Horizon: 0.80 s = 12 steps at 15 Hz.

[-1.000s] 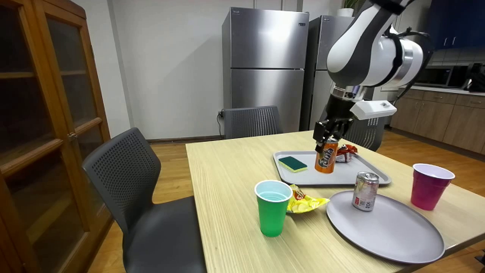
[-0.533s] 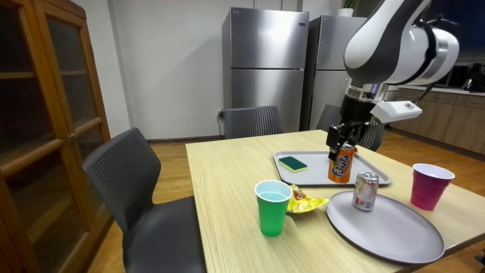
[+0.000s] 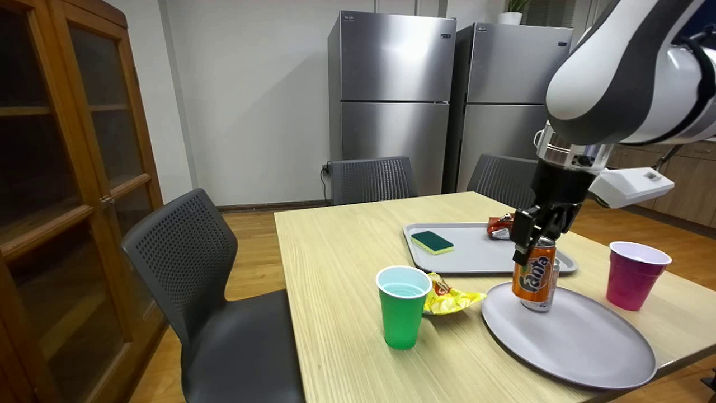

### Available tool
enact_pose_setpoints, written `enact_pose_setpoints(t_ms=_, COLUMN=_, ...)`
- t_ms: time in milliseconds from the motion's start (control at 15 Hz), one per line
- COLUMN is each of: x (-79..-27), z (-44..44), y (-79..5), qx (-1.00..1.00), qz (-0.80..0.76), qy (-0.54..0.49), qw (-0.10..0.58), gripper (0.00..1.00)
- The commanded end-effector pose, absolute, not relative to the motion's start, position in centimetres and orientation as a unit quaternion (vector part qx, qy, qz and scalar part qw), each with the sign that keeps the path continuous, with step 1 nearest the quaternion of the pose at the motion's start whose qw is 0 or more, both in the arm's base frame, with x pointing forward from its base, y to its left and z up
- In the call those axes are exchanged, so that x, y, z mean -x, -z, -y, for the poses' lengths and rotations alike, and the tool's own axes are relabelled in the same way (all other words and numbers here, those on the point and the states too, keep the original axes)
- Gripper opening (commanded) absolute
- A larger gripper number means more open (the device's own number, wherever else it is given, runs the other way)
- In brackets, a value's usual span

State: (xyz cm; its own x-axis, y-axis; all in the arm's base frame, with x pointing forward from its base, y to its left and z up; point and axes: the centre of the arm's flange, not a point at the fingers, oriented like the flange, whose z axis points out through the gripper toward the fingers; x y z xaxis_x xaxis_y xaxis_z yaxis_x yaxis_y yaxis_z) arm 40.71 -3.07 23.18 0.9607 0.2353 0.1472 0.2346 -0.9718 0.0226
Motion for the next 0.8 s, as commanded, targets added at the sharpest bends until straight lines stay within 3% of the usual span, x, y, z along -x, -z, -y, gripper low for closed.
enact_pose_setpoints(t_ms=0, x=-38.7, z=3.2, y=-22.9, qx=-0.989, qz=-0.118, qy=-0.087, qw=0.012, gripper=0.38)
enact_pose_setpoints(t_ms=733, x=-38.4, z=4.2, y=-18.9, qx=-0.989, qz=-0.127, qy=-0.075, qw=0.035, gripper=0.38)
